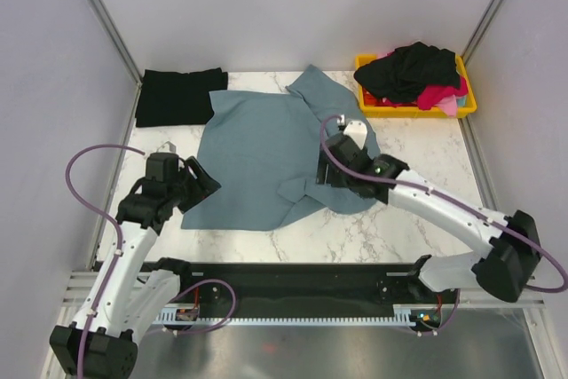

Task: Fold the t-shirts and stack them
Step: Flatten the tshirt out

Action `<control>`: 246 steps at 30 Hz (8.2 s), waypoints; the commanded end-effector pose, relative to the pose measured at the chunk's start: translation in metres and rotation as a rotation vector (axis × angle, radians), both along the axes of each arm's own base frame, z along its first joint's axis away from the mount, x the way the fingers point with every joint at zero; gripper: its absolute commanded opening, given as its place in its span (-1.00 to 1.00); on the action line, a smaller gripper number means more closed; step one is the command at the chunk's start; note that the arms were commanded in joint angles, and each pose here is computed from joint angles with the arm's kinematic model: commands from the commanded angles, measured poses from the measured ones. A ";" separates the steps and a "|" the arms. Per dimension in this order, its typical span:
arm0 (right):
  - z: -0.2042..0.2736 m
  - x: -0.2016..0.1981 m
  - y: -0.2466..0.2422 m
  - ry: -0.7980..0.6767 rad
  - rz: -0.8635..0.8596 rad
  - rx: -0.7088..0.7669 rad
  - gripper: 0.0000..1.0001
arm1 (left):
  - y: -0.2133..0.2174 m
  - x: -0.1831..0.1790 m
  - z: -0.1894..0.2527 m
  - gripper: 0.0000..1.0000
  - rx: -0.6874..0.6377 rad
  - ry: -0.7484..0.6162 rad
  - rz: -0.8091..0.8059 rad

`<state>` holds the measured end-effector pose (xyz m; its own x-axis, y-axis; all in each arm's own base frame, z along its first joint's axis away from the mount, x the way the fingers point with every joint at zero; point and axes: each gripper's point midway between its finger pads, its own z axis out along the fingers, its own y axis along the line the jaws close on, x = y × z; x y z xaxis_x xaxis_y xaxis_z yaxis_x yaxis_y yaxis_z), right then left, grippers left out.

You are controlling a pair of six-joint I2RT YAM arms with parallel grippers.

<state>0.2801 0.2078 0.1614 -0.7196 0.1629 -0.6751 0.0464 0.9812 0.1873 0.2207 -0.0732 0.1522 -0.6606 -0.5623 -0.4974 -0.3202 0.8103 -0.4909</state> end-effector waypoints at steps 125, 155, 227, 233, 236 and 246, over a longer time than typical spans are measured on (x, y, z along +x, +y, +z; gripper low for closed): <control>-0.014 0.192 0.002 -0.050 0.074 -0.251 0.08 | -0.006 0.000 0.029 0.42 0.128 -0.106 -0.136; -0.118 0.132 0.038 0.130 0.182 -0.313 -0.29 | -0.005 -0.001 0.033 0.42 0.125 -0.125 -0.131; -0.124 -0.074 -0.086 0.277 -0.131 -0.109 0.57 | 0.019 -0.031 0.042 0.44 0.207 -0.047 -0.082; -0.164 -0.093 -0.084 0.353 -0.120 -0.107 0.25 | 0.017 -0.032 0.045 0.47 0.194 -0.071 -0.091; -0.164 -0.095 -0.080 0.358 -0.104 -0.096 -0.44 | 0.015 -0.030 0.044 0.47 0.193 -0.071 -0.099; -0.126 -0.111 -0.063 0.338 -0.051 -0.070 -1.00 | 0.014 -0.032 0.047 0.47 0.187 -0.087 -0.105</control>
